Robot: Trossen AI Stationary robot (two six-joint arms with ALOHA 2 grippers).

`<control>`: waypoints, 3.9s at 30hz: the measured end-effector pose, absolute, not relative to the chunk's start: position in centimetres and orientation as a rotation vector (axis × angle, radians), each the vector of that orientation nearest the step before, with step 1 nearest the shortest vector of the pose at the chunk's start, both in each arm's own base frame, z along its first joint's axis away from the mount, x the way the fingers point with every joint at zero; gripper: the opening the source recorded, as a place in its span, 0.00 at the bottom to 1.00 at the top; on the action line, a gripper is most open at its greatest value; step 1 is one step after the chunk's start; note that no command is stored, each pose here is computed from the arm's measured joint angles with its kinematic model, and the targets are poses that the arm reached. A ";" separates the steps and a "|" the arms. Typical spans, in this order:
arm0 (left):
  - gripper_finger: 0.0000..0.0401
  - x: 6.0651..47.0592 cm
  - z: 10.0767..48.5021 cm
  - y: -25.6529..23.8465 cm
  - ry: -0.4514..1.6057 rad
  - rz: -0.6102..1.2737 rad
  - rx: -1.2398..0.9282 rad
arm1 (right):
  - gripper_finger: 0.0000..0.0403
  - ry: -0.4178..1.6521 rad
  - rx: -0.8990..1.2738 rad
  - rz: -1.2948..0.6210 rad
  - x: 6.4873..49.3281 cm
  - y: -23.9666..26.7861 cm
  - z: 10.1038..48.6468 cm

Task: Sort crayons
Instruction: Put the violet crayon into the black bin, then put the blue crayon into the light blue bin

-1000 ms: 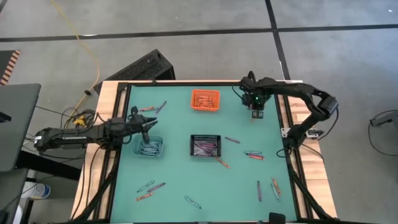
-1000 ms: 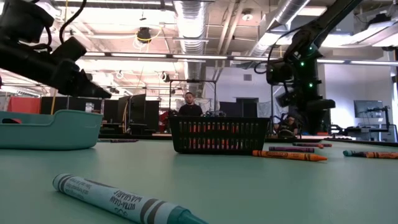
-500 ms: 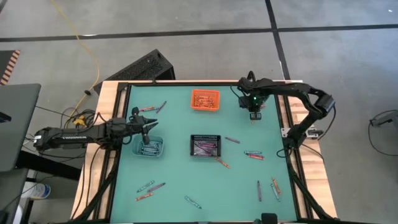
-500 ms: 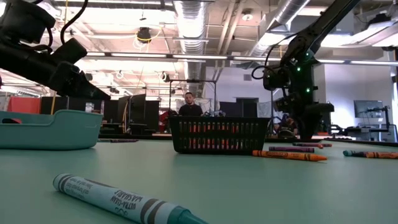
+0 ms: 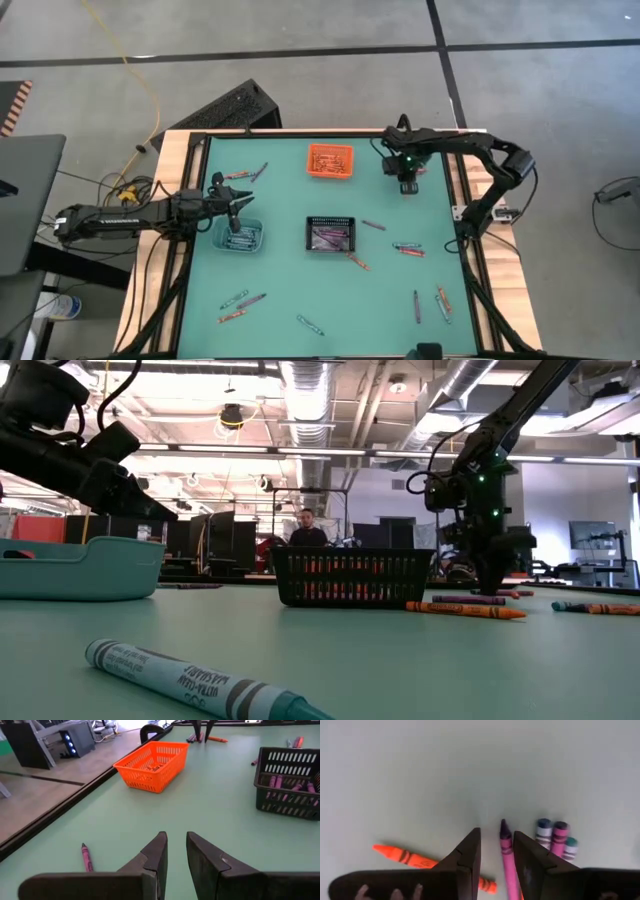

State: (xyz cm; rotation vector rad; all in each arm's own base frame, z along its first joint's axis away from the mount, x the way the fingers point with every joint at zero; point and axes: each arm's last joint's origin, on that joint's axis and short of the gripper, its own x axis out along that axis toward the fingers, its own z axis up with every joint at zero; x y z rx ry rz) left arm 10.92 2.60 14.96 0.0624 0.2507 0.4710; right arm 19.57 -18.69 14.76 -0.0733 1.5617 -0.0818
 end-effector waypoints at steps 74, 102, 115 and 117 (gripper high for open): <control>0.15 10.9 15.0 2.6 0.251 0.472 0.061 | 0.13 0.711 -0.091 0.153 35.1 1.8 20.8; 0.15 10.9 15.0 2.6 0.251 0.472 0.065 | 0.27 1.077 0.074 -0.017 22.6 6.1 19.1; 0.15 10.9 15.0 2.6 0.251 0.472 0.062 | 0.27 1.226 0.109 -0.157 21.0 4.5 16.7; 0.15 10.9 15.0 2.6 0.252 0.472 0.064 | 0.27 1.258 0.120 -0.186 20.7 4.1 16.6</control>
